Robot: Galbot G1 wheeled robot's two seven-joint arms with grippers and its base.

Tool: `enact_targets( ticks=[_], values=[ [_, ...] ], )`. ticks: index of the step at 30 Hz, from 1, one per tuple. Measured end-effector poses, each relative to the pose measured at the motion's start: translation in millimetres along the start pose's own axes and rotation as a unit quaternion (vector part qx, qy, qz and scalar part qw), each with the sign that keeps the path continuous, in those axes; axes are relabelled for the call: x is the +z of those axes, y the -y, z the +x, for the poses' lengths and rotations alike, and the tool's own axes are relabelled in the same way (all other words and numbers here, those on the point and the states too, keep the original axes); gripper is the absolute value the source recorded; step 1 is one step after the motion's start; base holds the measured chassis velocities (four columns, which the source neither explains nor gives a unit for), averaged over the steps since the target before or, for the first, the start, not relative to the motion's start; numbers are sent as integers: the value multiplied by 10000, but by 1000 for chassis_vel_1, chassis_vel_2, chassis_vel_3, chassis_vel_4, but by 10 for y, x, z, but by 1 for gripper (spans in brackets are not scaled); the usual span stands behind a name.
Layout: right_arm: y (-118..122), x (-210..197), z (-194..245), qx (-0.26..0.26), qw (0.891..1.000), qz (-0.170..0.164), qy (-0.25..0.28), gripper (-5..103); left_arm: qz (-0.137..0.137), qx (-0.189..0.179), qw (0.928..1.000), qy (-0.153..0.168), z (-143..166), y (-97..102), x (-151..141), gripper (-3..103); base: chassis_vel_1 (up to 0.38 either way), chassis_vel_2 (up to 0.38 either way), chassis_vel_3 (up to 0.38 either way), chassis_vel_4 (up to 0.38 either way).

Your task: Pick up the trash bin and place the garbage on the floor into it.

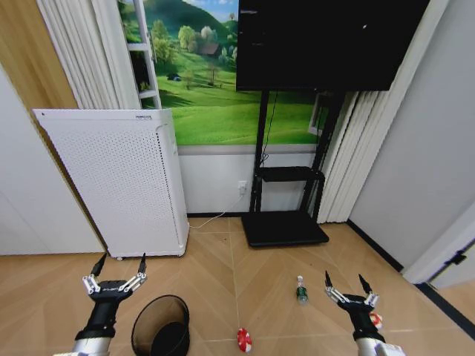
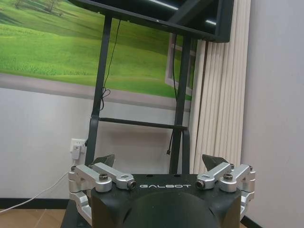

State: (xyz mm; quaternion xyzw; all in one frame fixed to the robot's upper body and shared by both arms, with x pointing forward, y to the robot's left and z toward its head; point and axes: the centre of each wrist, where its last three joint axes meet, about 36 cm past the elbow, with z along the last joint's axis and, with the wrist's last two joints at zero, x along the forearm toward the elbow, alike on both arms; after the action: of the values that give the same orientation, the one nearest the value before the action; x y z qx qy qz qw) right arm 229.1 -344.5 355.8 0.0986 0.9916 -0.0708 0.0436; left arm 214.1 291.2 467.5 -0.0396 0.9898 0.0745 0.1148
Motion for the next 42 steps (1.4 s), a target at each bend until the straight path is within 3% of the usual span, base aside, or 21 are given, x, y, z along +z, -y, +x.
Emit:
enact_targets(
  ticks=[42],
  values=[
    [-11,9,12,2,10000,77,2,100,-2,-56,10000,-51,22,-22,77,100,0,0,0,0]
  ],
)
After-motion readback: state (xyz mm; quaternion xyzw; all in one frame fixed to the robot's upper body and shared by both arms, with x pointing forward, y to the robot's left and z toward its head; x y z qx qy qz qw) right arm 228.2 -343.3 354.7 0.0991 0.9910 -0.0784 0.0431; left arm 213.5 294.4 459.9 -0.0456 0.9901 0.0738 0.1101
